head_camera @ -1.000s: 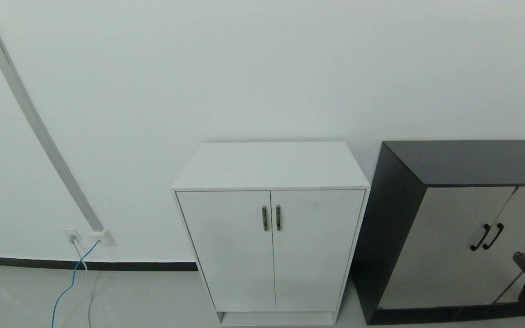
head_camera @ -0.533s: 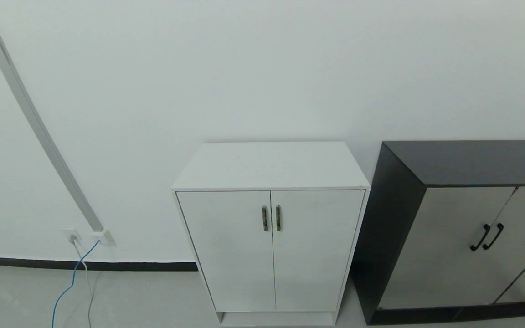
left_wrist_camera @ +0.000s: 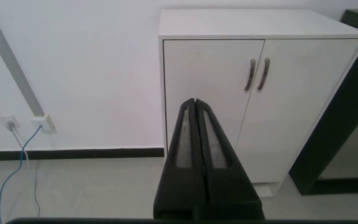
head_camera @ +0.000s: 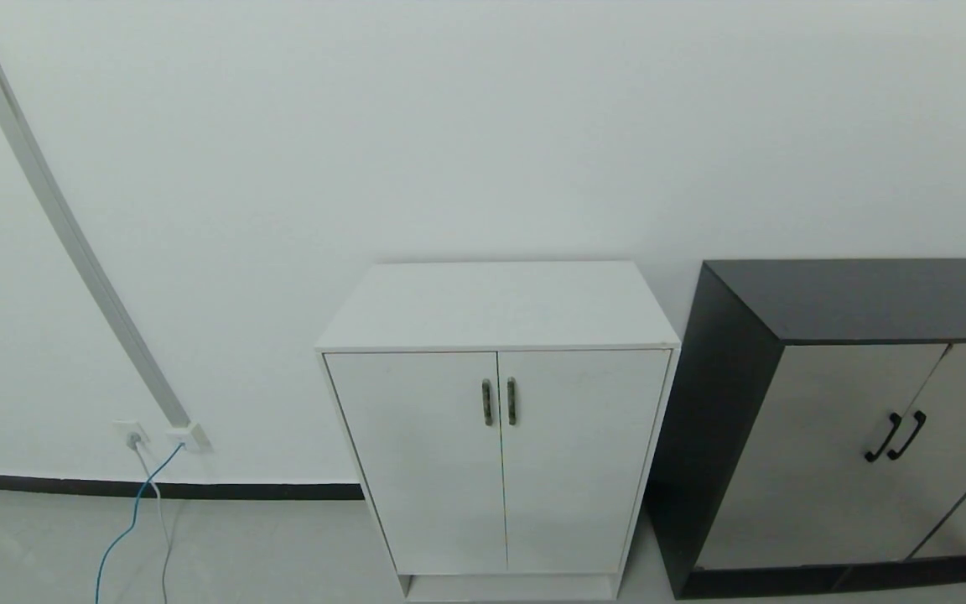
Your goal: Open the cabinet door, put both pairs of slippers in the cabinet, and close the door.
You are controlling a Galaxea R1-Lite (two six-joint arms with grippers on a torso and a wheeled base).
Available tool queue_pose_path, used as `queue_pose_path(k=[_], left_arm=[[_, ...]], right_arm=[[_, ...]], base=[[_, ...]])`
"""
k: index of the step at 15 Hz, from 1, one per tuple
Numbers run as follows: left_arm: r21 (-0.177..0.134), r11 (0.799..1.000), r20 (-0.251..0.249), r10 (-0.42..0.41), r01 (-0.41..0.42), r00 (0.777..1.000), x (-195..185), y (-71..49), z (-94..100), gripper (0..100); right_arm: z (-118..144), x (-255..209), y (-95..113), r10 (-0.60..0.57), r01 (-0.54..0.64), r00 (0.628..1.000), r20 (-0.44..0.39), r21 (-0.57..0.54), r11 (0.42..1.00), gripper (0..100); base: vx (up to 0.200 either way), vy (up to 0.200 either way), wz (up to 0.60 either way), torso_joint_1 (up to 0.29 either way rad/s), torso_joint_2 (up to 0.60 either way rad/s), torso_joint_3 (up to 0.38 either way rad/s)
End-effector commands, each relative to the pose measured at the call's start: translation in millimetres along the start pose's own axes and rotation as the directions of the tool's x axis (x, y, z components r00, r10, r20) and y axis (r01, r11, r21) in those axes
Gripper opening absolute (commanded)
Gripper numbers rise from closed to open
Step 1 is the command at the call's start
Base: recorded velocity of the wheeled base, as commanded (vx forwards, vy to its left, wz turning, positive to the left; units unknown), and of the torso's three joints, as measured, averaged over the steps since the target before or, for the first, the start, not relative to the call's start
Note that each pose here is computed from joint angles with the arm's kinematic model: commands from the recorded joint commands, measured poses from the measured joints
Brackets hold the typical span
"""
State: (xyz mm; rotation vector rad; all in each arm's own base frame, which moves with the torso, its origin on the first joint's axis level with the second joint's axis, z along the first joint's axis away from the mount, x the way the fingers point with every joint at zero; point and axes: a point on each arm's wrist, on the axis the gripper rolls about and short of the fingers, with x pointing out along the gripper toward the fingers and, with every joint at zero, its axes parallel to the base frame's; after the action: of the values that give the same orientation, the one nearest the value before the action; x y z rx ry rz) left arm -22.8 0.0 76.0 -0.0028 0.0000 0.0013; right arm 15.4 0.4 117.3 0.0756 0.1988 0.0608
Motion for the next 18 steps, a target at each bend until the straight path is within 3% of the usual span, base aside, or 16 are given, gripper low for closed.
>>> queue_pose_path(k=[1, 6, 11, 12, 15, 18], left_arm=[[0.000, 1.000, 0.000, 0.000, 0.000, 1.000, 0, 0.0, -0.1, 0], [0.000, 1.000, 0.000, 0.000, 0.000, 1.000, 0, 0.0, -0.1, 0], [0.000, 1.000, 0.000, 0.000, 0.000, 1.000, 0, 0.0, -0.1, 0], [0.000, 1.000, 0.000, 0.000, 0.000, 1.000, 0, 0.0, -0.1, 0], [0.000, 1.000, 0.000, 0.000, 0.000, 1.000, 0, 0.0, -0.1, 0], [-0.002, 1.000, 0.000, 0.000, 0.000, 1.000, 0, 0.0, -0.1, 0]], right_arm=[[-7, -10, -1, 0.043, -0.044, 0.996, 0.072, 0.001, 0.999, 0], [-34, -11, -3, 0.091, -0.090, 0.996, 0.007, -0.046, 0.995, 0], [-42, -14, -4, 0.092, -0.093, 0.995, -0.023, -0.061, 0.994, 0], [-42, -14, -4, 0.079, -0.080, 0.997, -0.021, -0.078, 0.994, 0], [-42, -13, -3, -0.125, 0.123, 0.992, -0.018, -0.090, 0.988, 0], [-44, -19, -2, -0.144, 0.148, 0.988, 0.054, -0.073, 0.986, 0]], base=[[0.000, 0.000, 0.00, 0.000, 0.00, 0.000], [0.000, 0.000, 0.00, 0.000, 0.00, 0.000], [0.000, 0.000, 0.00, 0.000, 0.00, 0.000], [0.000, 0.000, 0.00, 0.000, 0.00, 0.000], [0.000, 0.000, 0.00, 0.000, 0.00, 0.000], [0.000, 0.000, 0.00, 0.000, 0.00, 0.000]])
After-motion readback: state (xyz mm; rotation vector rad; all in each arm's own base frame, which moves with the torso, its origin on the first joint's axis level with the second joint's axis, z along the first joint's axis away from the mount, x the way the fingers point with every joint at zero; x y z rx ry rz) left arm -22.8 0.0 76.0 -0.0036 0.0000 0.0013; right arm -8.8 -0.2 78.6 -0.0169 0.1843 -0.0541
